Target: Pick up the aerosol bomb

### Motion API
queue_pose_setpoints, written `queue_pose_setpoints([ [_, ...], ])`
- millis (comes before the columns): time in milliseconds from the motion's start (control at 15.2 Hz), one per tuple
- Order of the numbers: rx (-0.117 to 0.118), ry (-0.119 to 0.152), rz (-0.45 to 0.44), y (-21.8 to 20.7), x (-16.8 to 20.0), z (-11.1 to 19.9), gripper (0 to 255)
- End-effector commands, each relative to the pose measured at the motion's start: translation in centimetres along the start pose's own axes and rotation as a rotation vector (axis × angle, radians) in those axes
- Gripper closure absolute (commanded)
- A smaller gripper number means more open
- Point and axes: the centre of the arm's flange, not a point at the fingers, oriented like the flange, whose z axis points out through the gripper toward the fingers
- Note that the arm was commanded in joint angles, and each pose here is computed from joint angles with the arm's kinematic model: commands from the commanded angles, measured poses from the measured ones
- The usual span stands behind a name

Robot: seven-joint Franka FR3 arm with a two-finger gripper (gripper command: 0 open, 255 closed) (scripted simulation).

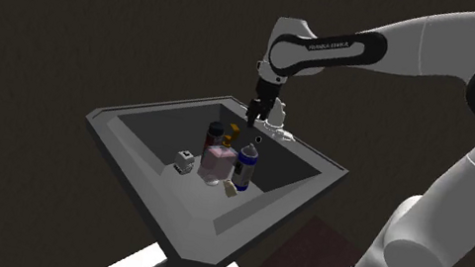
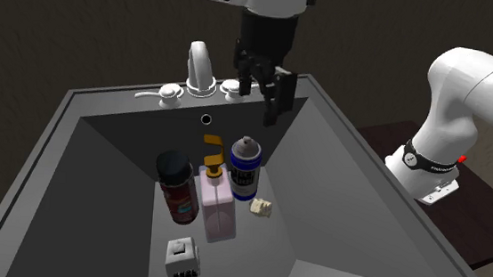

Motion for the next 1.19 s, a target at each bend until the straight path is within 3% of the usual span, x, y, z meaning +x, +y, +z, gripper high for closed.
queue_pose_setpoints([
  [0,0.011,0.004,-0.006,0.6,2.2,1.6,0],
  [660,0.068,0.019,-0.038,3.1,12.5,9.4,0],
  [1122,0.07,0.02,-0.039,3.1,12.9,13.0,0],
])
